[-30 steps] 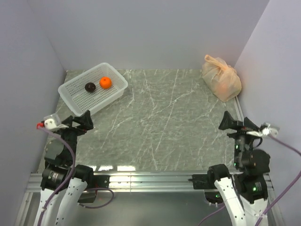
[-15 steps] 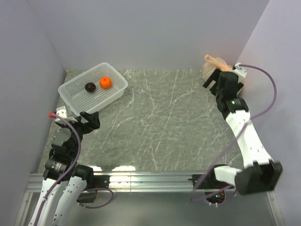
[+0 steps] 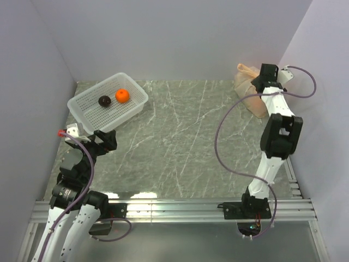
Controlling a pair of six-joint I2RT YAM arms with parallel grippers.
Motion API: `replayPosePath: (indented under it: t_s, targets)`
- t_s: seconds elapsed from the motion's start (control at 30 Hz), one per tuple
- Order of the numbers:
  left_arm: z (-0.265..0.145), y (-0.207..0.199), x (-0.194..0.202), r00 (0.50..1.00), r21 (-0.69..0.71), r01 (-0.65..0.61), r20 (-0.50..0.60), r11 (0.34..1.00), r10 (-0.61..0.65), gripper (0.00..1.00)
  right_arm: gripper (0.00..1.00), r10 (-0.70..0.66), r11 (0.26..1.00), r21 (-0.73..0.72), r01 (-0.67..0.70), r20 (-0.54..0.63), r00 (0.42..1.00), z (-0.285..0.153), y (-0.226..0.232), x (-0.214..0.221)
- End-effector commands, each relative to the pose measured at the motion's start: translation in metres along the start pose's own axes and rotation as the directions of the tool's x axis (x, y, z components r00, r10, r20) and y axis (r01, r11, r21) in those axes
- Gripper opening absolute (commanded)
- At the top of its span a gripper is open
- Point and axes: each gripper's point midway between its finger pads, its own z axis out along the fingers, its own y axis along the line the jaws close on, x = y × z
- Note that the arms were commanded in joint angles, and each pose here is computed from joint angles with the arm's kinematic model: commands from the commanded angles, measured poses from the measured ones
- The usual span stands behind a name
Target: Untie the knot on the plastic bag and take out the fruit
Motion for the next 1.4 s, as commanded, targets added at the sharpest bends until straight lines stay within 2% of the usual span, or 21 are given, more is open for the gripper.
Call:
replayPosePath:
  t_s: [0.0, 0.03, 0.07, 0.13, 0.17, 0.27, 0.33, 0.37, 0.43, 0.47, 0.57, 0.8, 0.9, 1.0, 1.03, 1.13, 1.2, 1.23, 1.3, 1.33, 1.37]
  targets:
    - [0.0, -0.009, -0.013, 1.0, 0.036, -0.009, 0.03, 0.999, 0.008, 0.99, 0.99, 0.048, 0.999, 0.003, -0.048, 0.024, 0.999, 0.043, 0.021, -0.01]
    - [0.0, -0.009, -0.012, 1.0, 0.035, -0.011, 0.028, 0.999, 0.01, 0.99, 0.95, 0.034, 0.999, -0.011, -0.034, -0.004, 0.999, 0.05, 0.025, -0.005]
    - [0.001, -0.01, -0.011, 1.0, 0.036, -0.012, 0.023, 0.999, 0.011, 0.99, 0.74, 0.034, 0.999, -0.036, -0.034, -0.005, 0.999, 0.052, 0.035, -0.01]
    - [0.002, -0.009, -0.01, 1.0, 0.034, -0.013, 0.019, 0.999, 0.012, 0.99, 0.47, -0.004, 0.999, -0.044, 0.001, -0.058, 0.998, 0.062, 0.036, 0.008]
    - [0.002, -0.01, -0.01, 1.0, 0.035, -0.013, 0.017, 0.999, 0.012, 0.99, 0.24, -0.011, 0.999, -0.05, 0.008, -0.061, 0.998, 0.061, 0.036, 0.009]
    - [0.002, -0.012, -0.009, 1.0, 0.046, -0.013, 0.011, 0.999, 0.013, 0.99, 0.0, -0.068, 0.997, -0.045, 0.065, -0.085, 0.994, 0.044, 0.016, 0.038]
    - [0.003, -0.015, -0.009, 1.0, 0.064, -0.014, 0.009, 0.998, 0.013, 0.99, 0.0, -0.089, 0.993, -0.082, 0.086, -0.043, 0.995, 0.013, 0.019, 0.028]
    - [0.003, -0.016, -0.009, 1.0, 0.072, -0.016, 0.009, 0.997, 0.016, 0.99, 0.0, -0.137, 0.988, -0.077, 0.132, -0.077, 0.988, 0.003, 0.009, 0.055]
    - [0.003, -0.021, -0.007, 1.0, 0.101, -0.024, 0.001, 0.995, 0.024, 0.99, 0.0, -0.172, 0.974, -0.157, 0.165, -0.038, 0.984, -0.035, 0.018, 0.051]
    - [0.004, -0.023, -0.005, 1.0, 0.111, -0.026, -0.006, 0.993, 0.026, 0.99, 0.0, -0.243, 0.956, -0.187, 0.227, -0.07, 0.967, -0.052, 0.016, 0.084]
    - [0.007, -0.031, 0.004, 0.998, 0.153, -0.036, -0.051, 0.988, 0.045, 0.99, 0.0, -0.385, 0.88, -0.318, 0.353, -0.043, 0.922, -0.103, 0.022, 0.117]
    - [0.021, -0.05, 0.041, 0.973, 0.254, -0.019, -0.219, 0.967, 0.076, 0.99, 0.0, -0.629, 0.563, -0.644, 0.518, 0.073, 0.774, -0.237, 0.027, 0.227]
    - [0.024, -0.059, 0.057, 0.948, 0.283, 0.022, -0.311, 0.959, 0.07, 0.99, 0.0, -0.74, 0.308, -0.731, 0.609, 0.219, 0.636, -0.307, 0.015, 0.286]
    - [0.021, -0.069, 0.058, 0.937, 0.312, 0.072, -0.348, 0.947, 0.043, 0.99, 0.0, -0.774, 0.146, -0.771, 0.62, 0.301, 0.557, -0.346, -0.006, 0.316]
    - [0.021, -0.071, 0.058, 0.935, 0.31, 0.087, -0.352, 0.947, 0.029, 0.99, 0.0, -0.795, 0.05, -0.787, 0.615, 0.341, 0.502, -0.369, -0.02, 0.335]
    - [0.018, -0.079, 0.054, 0.93, 0.331, 0.122, -0.367, 0.936, 0.009, 0.99, 0.0, -0.838, 0.069, -0.769, 0.636, 0.301, 0.455, -0.374, -0.048, 0.344]
    - [0.018, -0.085, 0.058, 0.92, 0.349, 0.146, -0.391, 0.926, 0.002, 0.99, 0.0, -0.836, 0.195, -0.76, 0.62, 0.202, 0.511, -0.369, -0.058, 0.341]
    - [0.019, -0.089, 0.059, 0.917, 0.359, 0.163, -0.398, 0.919, -0.007, 0.99, 0.04, -0.847, 0.225, -0.741, 0.633, 0.172, 0.502, -0.36, -0.071, 0.341]
    - [0.02, -0.093, 0.072, 0.894, 0.36, 0.192, -0.448, 0.913, -0.011, 0.99, 0.2, -0.805, 0.334, -0.723, 0.604, 0.114, 0.582, -0.354, -0.078, 0.332]
    - [0.02, -0.097, 0.076, 0.882, 0.357, 0.215, -0.471, 0.909, -0.023, 0.99, 0.42, -0.799, 0.359, -0.711, 0.604, 0.1, 0.593, -0.348, -0.086, 0.331]
    - [0.018, -0.104, 0.081, 0.872, 0.373, 0.229, -0.49, 0.899, -0.019, 0.99, 0.5, -0.772, 0.392, -0.715, 0.58, 0.087, 0.629, -0.35, -0.085, 0.324]
